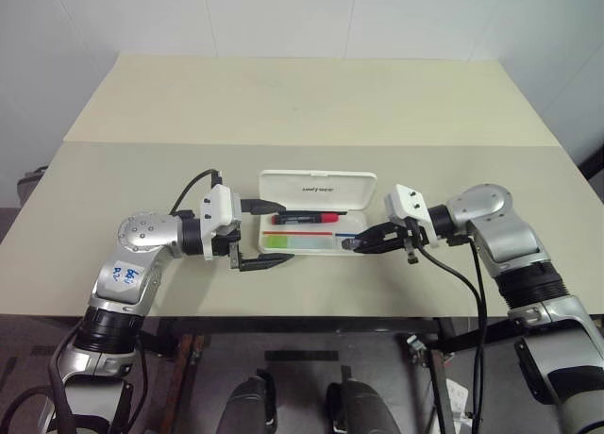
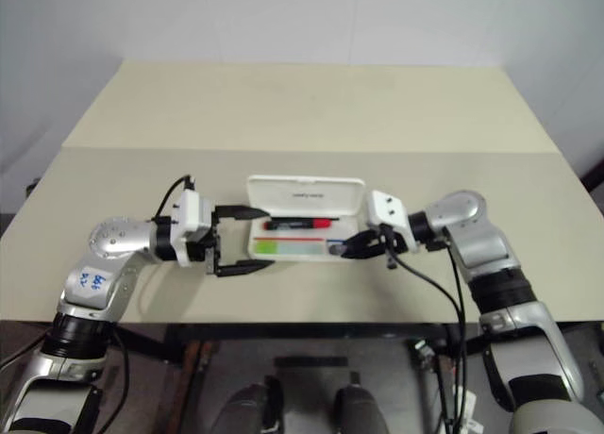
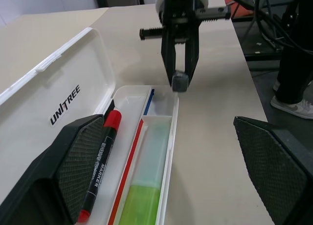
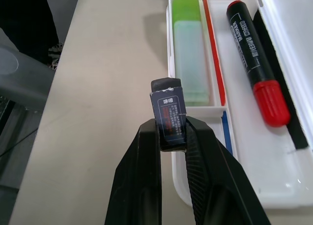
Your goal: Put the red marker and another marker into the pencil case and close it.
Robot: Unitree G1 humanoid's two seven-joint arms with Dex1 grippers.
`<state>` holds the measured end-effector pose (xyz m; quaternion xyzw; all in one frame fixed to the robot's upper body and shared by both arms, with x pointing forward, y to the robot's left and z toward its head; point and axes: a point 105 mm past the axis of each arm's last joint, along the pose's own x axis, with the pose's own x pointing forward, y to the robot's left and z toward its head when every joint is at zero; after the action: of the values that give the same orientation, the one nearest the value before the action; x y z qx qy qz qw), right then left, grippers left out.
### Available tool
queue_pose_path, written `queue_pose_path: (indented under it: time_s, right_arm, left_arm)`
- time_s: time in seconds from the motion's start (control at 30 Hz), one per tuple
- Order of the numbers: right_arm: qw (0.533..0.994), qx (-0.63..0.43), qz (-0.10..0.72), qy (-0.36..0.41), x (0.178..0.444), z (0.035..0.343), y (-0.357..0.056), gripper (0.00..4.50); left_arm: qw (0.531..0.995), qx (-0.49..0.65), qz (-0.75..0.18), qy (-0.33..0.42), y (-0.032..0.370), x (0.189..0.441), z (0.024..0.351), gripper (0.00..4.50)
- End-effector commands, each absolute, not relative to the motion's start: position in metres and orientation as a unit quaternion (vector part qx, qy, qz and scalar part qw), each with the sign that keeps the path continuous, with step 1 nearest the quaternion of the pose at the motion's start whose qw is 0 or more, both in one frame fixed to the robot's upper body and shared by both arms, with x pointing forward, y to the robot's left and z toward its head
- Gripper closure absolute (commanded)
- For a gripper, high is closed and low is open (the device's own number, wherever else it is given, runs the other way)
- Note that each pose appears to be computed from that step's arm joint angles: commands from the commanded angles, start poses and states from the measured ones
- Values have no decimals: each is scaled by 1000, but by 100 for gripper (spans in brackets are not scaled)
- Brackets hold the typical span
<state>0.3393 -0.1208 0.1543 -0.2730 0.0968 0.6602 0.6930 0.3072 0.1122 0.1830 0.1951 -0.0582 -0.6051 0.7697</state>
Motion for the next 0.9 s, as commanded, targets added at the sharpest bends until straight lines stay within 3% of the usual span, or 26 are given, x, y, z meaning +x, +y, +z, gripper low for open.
queue_pose_path:
  time_s: [0.03, 0.47, 0.87, 0.9]
  right_arm:
    - [697, -288, 652, 78, 347, 163, -118, 414]
    - [702, -300, 639, 95, 364, 151, -117, 414]
    - [699, -283, 654, 62, 361, 170, -113, 4]
    - [699, -279, 656, 61, 360, 171, -114, 1]
  left_arm:
    - [768, 204, -601, -83, 113, 303, 196, 0]
    - [774, 205, -593, -86, 115, 304, 197, 0]
    - [776, 206, -590, -85, 117, 304, 198, 0]
    - [775, 206, -591, -85, 117, 304, 198, 0]
